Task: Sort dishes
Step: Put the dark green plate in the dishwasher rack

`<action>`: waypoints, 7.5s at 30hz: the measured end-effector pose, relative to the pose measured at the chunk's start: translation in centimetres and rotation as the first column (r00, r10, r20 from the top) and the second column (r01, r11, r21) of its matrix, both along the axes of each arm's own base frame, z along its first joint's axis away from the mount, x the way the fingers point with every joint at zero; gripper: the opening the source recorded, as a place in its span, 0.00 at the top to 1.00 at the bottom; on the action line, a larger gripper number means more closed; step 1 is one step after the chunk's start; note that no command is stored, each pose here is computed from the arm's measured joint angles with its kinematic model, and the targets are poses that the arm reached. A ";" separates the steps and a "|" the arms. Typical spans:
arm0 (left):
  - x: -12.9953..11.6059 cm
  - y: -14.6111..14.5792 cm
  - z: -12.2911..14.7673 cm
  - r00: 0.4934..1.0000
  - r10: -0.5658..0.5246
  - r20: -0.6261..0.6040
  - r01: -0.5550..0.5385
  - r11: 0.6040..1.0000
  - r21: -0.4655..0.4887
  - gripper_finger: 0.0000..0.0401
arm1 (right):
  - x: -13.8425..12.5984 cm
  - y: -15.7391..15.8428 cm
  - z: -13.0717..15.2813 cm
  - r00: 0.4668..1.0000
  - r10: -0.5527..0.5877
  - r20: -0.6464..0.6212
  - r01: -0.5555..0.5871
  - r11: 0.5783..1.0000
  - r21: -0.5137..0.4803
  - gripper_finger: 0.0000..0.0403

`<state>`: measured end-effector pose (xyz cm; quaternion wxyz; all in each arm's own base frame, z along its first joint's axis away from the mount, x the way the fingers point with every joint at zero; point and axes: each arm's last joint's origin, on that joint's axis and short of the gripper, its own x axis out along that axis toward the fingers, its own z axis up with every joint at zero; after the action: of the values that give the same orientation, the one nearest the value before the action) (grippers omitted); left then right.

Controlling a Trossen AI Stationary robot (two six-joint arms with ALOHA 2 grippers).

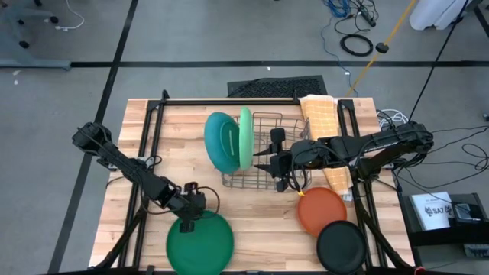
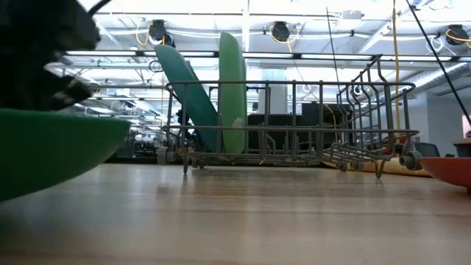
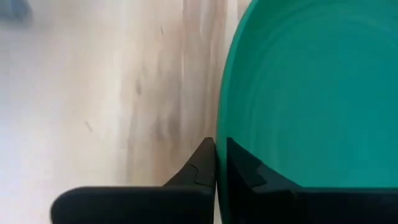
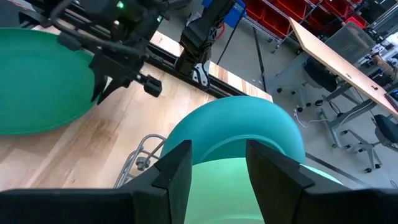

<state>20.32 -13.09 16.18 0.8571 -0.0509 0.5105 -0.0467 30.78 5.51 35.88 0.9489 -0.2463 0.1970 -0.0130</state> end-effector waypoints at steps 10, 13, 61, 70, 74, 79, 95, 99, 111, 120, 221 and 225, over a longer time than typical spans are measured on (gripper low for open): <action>3.1 0.5 6.0 0.949 -0.209 0.235 0.143 0.952 0.272 0.97 | -0.9 -0.2 0.3 1.000 -0.007 -0.026 0.007 1.000 0.000 0.64; 3.4 0.6 8.2 0.916 -0.275 0.291 0.174 0.928 0.330 0.97 | -1.7 -0.3 1.0 1.000 -0.016 -0.008 0.016 0.999 0.033 0.64; 8.1 8.7 25.7 -0.688 -0.603 0.404 0.255 0.320 0.912 0.97 | 2.2 1.0 0.5 0.928 0.319 0.194 -0.370 0.849 0.378 0.64; 7.5 8.5 26.6 -0.758 -0.518 0.397 0.325 0.228 0.918 0.97 | 5.2 0.5 -0.4 0.824 0.442 0.355 -0.567 0.661 0.492 0.64; 7.5 8.5 26.6 -0.754 -0.504 0.421 0.363 0.215 0.907 0.97 | 5.7 0.2 -1.0 0.820 0.452 0.351 -0.571 0.624 0.532 0.64; 7.6 8.4 26.9 -0.720 -0.532 0.446 0.357 0.267 0.895 0.97 | 5.3 -0.2 -0.7 0.806 0.486 0.338 -0.589 0.606 0.535 0.64; 11.4 10.1 25.6 -0.125 -0.637 0.761 0.117 0.752 0.649 0.97 | -6.6 -3.3 5.8 0.855 0.472 0.214 -0.517 0.807 0.284 0.64; 13.4 12.9 24.0 -0.006 -0.627 0.779 0.050 0.778 0.627 0.97 | -8.3 -3.5 6.5 0.885 0.414 0.212 -0.461 0.842 0.280 0.64; 15.4 16.5 21.4 0.292 -0.528 0.797 -0.156 0.796 0.585 0.97 | -11.0 -4.5 5.4 0.976 -0.218 0.029 0.207 0.956 0.206 0.56; 15.5 17.0 19.8 0.501 -0.590 0.634 -0.169 0.651 0.740 0.97 | -15.3 -4.8 7.3 0.932 -0.329 0.154 0.282 0.922 0.264 0.52; 12.2 13.9 23.5 0.246 0.590 0.769 -0.332 0.797 -0.505 0.63 | -5.3 -3.2 4.5 0.676 -0.692 0.253 0.736 0.652 -0.181 0.98; 12.1 14.3 23.5 0.235 0.682 0.692 -0.290 0.729 -0.620 0.64 | -5.4 -2.6 5.3 0.663 -0.693 0.284 0.749 0.613 -0.252 0.98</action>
<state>32.46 1.17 39.69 0.9309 -0.3348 -0.0892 0.1159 25.42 2.94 41.18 0.8157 -0.3073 0.1980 -0.4484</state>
